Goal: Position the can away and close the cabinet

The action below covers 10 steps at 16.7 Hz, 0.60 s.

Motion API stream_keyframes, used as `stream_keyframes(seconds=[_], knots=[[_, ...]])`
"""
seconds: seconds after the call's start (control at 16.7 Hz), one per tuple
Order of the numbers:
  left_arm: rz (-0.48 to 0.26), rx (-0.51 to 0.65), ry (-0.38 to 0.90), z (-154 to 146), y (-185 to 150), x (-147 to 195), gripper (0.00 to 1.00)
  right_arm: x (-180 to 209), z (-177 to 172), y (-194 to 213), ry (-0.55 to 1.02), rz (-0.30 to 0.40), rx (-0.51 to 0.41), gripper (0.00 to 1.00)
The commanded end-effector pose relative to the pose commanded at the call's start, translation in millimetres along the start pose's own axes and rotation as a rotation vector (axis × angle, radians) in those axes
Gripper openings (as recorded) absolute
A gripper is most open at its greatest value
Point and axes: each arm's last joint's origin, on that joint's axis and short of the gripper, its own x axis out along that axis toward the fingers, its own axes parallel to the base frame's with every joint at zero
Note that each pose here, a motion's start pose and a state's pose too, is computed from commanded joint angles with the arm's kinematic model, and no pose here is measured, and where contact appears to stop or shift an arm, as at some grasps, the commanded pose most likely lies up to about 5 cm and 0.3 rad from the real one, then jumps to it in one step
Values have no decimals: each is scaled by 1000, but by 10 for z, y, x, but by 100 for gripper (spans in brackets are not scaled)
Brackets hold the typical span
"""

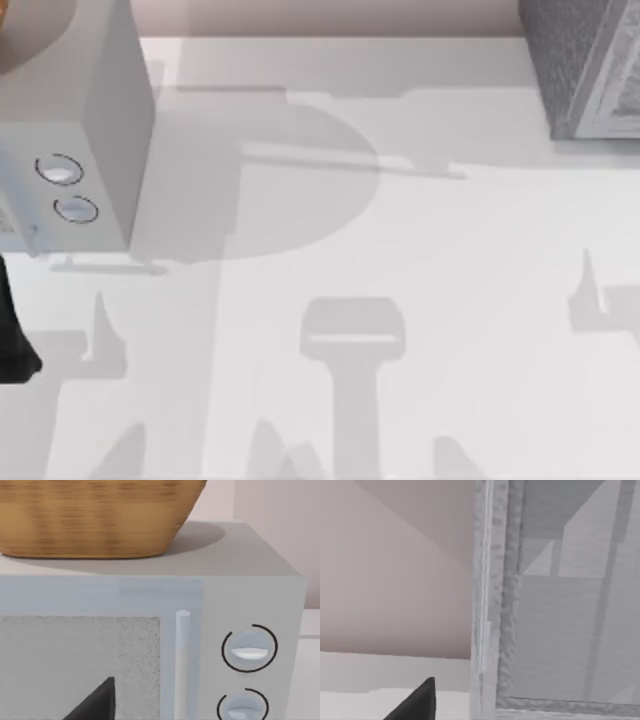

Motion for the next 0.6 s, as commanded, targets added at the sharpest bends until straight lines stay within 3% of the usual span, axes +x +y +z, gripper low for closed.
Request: stream_keyframes(seconds=[0.3, 0.6], knots=[[0, 0, 0, 0, 0, 0, 100, -76, -815, 4, 14, -25, 25, 100], [0, 0, 0, 0, 0, 0, 100, -74, -984, 4, 19, -32, 32, 100]])
